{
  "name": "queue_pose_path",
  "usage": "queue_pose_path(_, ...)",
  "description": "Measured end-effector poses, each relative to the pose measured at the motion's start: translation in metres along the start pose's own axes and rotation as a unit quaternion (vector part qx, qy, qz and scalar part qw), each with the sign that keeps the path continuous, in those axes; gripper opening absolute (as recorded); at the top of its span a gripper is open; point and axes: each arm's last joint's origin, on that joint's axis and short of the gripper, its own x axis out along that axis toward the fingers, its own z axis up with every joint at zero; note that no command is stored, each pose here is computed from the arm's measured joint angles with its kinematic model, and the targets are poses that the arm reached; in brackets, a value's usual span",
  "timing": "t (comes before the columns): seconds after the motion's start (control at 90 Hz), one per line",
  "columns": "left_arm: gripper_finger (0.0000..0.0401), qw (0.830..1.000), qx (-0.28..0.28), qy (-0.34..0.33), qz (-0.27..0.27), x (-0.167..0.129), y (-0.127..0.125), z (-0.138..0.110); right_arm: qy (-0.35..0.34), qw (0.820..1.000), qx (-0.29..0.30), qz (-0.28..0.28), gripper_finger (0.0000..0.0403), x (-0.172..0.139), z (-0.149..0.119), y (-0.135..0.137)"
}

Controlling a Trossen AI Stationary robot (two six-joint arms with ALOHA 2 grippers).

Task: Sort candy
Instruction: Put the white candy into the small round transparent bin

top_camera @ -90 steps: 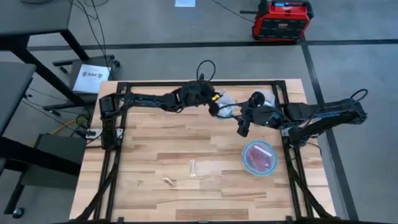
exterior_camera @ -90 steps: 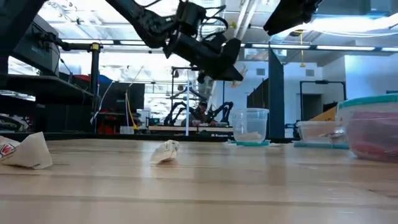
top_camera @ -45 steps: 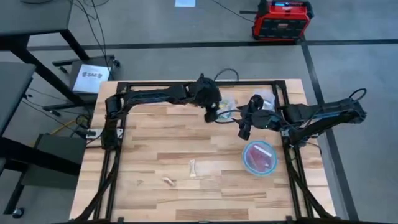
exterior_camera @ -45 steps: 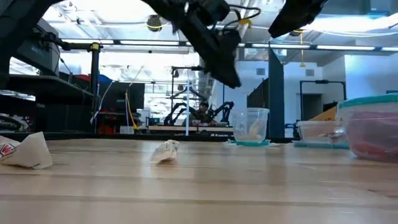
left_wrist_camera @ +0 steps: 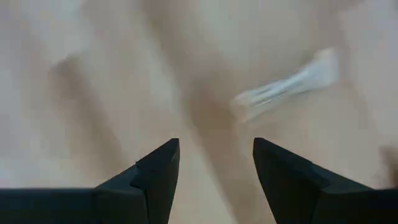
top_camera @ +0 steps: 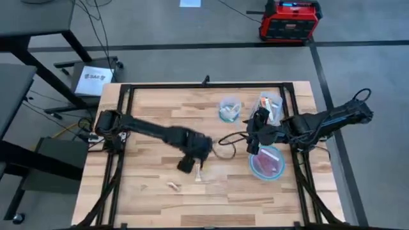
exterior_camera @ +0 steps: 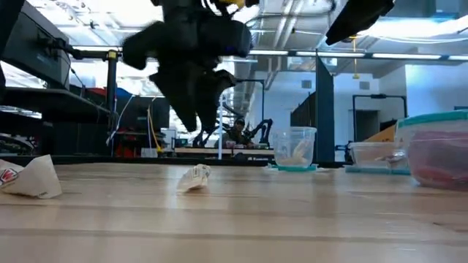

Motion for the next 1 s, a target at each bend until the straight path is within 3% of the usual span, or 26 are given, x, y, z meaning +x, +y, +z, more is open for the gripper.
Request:
queue_pose_path(0.211, 0.0192, 0.985, 0.17, -0.041, 0.002, 0.009, -0.031, 0.009, 0.003, 1.0, -0.005, -0.01, 0.0232, 0.002, 0.0, 0.0)
queue_pose_path(0.511, 0.0182, 0.956, 0.282, -0.075, 0.018, 0.026, -0.037, 0.001, 0.0, 1.0, 0.004, -0.006, 0.0232, 0.002, 0.0, 0.003)
queue_pose_path(0.633, 0.0159, 0.948, 0.309, -0.08, 0.017, 0.034, -0.04, -0.007, -0.001, 1.0, 0.008, -0.001, 0.0232, 0.001, -0.001, 0.005)
queue_pose_path(1.0, 0.0101, 0.945, 0.318, -0.071, 0.015, 0.061, -0.037, -0.01, -0.002, 1.0, 0.016, 0.004, 0.0232, -0.001, -0.001, 0.007)
